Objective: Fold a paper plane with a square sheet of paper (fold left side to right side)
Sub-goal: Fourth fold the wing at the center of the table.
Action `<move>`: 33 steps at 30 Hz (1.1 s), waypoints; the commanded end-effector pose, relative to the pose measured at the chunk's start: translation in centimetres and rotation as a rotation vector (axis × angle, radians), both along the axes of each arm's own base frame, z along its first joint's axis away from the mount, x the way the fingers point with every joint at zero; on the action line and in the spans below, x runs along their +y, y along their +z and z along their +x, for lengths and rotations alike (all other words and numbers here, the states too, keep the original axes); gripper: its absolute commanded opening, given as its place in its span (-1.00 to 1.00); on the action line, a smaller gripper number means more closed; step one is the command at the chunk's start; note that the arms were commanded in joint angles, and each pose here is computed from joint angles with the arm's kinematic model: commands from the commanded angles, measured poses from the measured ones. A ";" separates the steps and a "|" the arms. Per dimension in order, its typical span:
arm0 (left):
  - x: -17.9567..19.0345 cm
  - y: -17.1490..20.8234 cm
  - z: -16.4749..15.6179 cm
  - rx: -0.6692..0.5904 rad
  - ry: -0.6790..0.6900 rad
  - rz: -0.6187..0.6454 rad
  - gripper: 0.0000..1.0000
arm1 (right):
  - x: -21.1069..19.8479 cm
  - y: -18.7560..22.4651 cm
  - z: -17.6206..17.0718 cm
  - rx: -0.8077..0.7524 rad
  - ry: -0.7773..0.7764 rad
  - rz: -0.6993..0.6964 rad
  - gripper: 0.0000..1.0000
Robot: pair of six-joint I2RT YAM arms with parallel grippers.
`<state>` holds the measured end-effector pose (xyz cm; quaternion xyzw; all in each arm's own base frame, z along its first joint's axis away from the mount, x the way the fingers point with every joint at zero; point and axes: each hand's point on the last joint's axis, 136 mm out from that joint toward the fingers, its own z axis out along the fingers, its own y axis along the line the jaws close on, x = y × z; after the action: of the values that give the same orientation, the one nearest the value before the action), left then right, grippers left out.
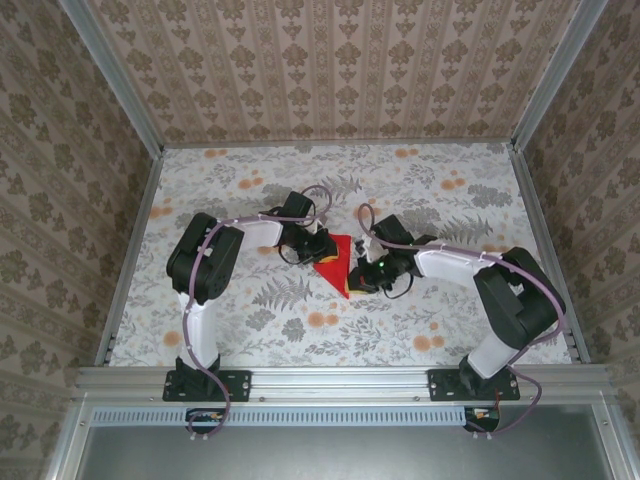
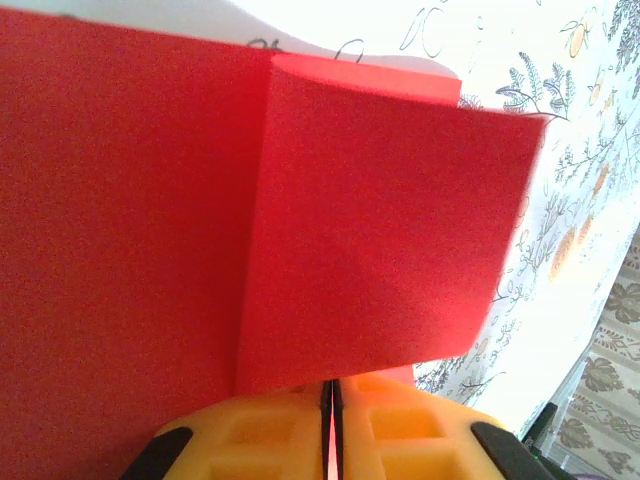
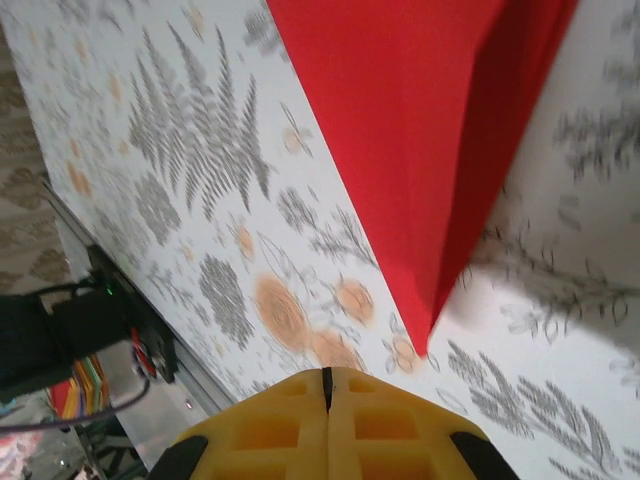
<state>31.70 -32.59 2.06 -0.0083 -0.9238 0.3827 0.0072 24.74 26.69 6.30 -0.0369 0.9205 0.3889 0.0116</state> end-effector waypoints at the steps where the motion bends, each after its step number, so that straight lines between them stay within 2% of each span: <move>1: 2.5 -3.1 -0.6 0.037 0.034 0.113 -0.74 | 1.1 0.5 2.5 -0.030 -0.044 0.024 -0.97; 9: 2.2 -3.0 -0.5 0.035 0.030 0.108 -0.74 | 0.9 -2.5 4.2 -0.026 -0.084 -0.053 -0.97; 18: 1.8 -2.3 0.0 0.018 0.031 0.083 -0.74 | -0.6 -6.4 1.6 0.087 -0.056 -0.166 -0.98; 22: 1.3 -0.9 0.8 -0.026 0.030 0.045 -0.70 | -1.7 -7.6 0.5 0.123 -0.052 -0.238 -0.99; 27: 0.5 2.9 1.7 -0.150 0.004 -0.030 -0.56 | -3.0 -8.4 -0.1 0.135 -0.047 -0.316 -1.00; 33: 1.0 3.9 -0.3 -0.155 -0.017 -0.057 -0.63 | -3.6 -8.8 0.1 0.132 -0.036 -0.368 -1.00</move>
<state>31.80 -31.82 4.86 -0.0283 -0.9159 0.3981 -0.0430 27.68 26.52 1.28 -0.0151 0.9503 0.3108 0.0096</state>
